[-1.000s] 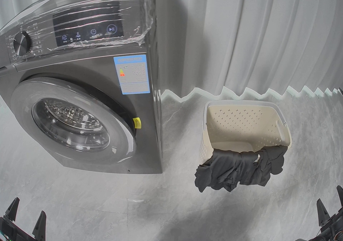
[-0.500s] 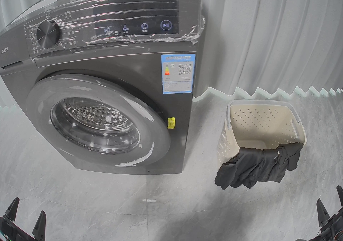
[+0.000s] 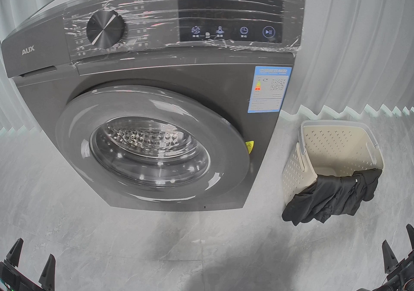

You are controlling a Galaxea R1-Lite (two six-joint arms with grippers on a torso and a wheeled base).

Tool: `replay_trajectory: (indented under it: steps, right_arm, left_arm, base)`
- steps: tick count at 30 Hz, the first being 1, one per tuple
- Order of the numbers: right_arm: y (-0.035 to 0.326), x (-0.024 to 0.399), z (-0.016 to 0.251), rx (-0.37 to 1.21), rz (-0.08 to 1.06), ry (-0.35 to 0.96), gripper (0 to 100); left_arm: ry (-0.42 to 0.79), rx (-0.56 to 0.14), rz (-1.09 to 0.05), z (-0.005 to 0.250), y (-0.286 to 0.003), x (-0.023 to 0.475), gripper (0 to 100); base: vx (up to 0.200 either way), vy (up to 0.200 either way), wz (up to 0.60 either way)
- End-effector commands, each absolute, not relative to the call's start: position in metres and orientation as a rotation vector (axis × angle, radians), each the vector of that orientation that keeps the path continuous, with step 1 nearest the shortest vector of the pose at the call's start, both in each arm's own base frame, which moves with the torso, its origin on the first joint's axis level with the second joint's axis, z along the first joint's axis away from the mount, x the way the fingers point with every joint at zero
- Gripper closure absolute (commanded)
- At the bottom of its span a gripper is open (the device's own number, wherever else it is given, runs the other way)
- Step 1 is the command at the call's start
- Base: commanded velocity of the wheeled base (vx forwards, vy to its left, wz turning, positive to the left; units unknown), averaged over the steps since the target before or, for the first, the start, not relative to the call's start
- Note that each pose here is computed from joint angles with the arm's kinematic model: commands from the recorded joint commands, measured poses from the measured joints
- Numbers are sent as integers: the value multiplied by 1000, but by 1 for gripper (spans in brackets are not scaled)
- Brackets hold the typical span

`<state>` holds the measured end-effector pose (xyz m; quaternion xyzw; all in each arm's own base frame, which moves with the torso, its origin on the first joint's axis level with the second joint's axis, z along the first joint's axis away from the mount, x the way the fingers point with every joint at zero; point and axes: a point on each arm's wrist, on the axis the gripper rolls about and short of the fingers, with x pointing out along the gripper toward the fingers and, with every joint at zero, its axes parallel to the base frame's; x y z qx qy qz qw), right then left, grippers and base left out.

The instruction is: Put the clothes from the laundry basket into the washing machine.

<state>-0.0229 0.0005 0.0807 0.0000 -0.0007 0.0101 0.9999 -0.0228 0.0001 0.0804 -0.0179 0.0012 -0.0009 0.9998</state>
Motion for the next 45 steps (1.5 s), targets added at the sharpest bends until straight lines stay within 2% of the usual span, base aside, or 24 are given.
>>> replay_trajectory:
  steps: [1, 8, 23, 29, 38, 45]
  right_arm:
    - [1, -22, 76, 0, 20, 8, 0]
    - [1, -22, 75, 0, 21, 9, 0]
    - [1, -22, 76, 0, 21, 8, 0]
    - [1, -22, 76, 0, 21, 9, 0]
    - [1, -22, 76, 0, 21, 8, 0]
    - [1, -22, 76, 0, 21, 8, 0]
  left_arm:
    - [3, -37, -1, 76, 0, -23, 0]
    - [3, -35, 0, 76, 0, -23, 0]
    - [3, -35, 0, 76, 0, -23, 0]
    - [3, -35, 0, 76, 0, -23, 0]
    - [3, -37, 0, 76, 0, -23, 0]
    - [3, -35, 0, 76, 0, -23, 0]
  base:
    - [0, 200, 0]
    - [0, 200, 0]
    - [0, 0, 0]
    - [-200, 0, 0]
    - [0, 0, 0]
    - [171, 0, 0]
